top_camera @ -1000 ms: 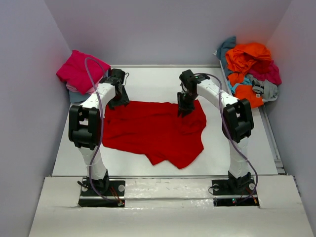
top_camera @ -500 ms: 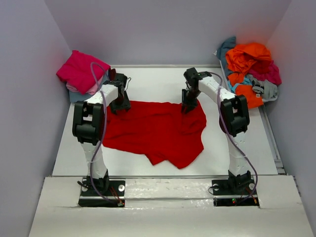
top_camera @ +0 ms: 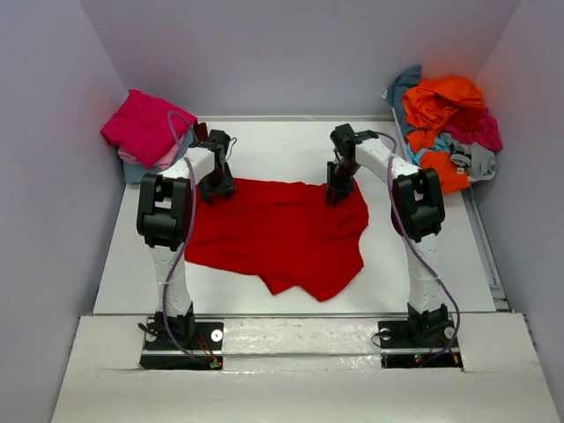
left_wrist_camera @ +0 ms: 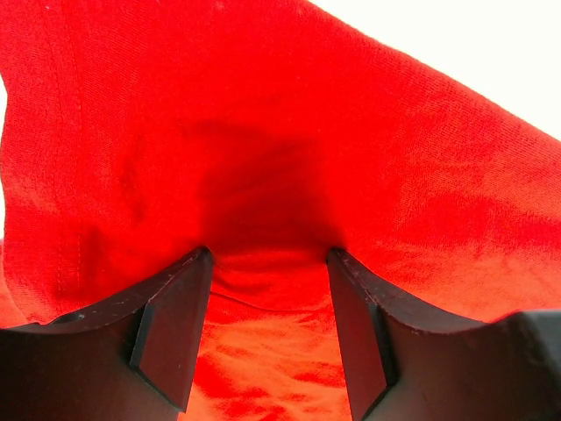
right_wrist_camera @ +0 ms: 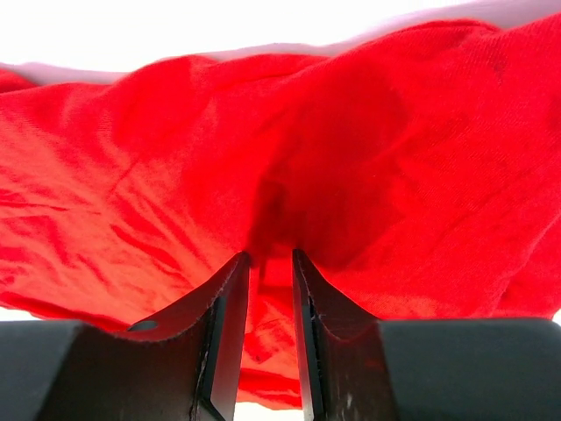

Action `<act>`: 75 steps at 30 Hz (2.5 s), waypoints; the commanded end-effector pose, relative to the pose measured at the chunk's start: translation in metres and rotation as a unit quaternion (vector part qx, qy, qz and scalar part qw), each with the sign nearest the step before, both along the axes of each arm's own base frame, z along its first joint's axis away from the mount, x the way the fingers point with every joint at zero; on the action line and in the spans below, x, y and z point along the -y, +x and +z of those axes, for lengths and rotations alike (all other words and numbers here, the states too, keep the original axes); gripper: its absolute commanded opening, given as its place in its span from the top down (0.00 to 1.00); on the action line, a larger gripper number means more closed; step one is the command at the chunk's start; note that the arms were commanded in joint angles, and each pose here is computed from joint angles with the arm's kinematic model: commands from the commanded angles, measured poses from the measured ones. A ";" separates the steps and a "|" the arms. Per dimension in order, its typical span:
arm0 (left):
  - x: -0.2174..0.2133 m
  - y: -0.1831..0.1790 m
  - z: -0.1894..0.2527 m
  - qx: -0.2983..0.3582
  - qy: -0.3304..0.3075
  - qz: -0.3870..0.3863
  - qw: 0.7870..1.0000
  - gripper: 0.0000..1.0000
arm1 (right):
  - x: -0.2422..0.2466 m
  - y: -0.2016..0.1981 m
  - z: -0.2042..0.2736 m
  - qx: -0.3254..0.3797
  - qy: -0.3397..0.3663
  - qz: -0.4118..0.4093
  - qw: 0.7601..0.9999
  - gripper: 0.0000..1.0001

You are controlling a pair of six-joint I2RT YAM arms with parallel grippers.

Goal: Fold and stack the t-shirts
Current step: Fold the tshirt

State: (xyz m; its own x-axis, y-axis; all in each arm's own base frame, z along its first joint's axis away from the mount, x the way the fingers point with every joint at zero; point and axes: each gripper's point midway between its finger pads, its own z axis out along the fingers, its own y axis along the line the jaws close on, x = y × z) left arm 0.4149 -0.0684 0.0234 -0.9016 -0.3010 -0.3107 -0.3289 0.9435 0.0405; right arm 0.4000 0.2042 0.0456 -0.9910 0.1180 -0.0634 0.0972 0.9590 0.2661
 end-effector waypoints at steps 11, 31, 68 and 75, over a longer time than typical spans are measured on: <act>0.003 0.001 -0.003 -0.006 0.000 0.001 1.000 0.33 | 0.025 -0.053 0.026 0.005 -0.011 0.001 1.000 0.68; 0.002 0.005 0.004 0.002 0.002 -0.006 1.000 0.33 | 0.032 -0.055 0.041 0.029 -0.018 -0.014 0.999 0.68; -0.004 0.020 0.045 0.031 0.021 0.003 0.999 0.33 | 0.027 0.033 0.019 0.053 0.007 -0.102 0.993 0.68; -0.002 0.023 0.026 0.012 0.022 0.006 1.000 0.33 | 0.027 0.015 0.001 0.029 0.012 -0.103 0.994 0.68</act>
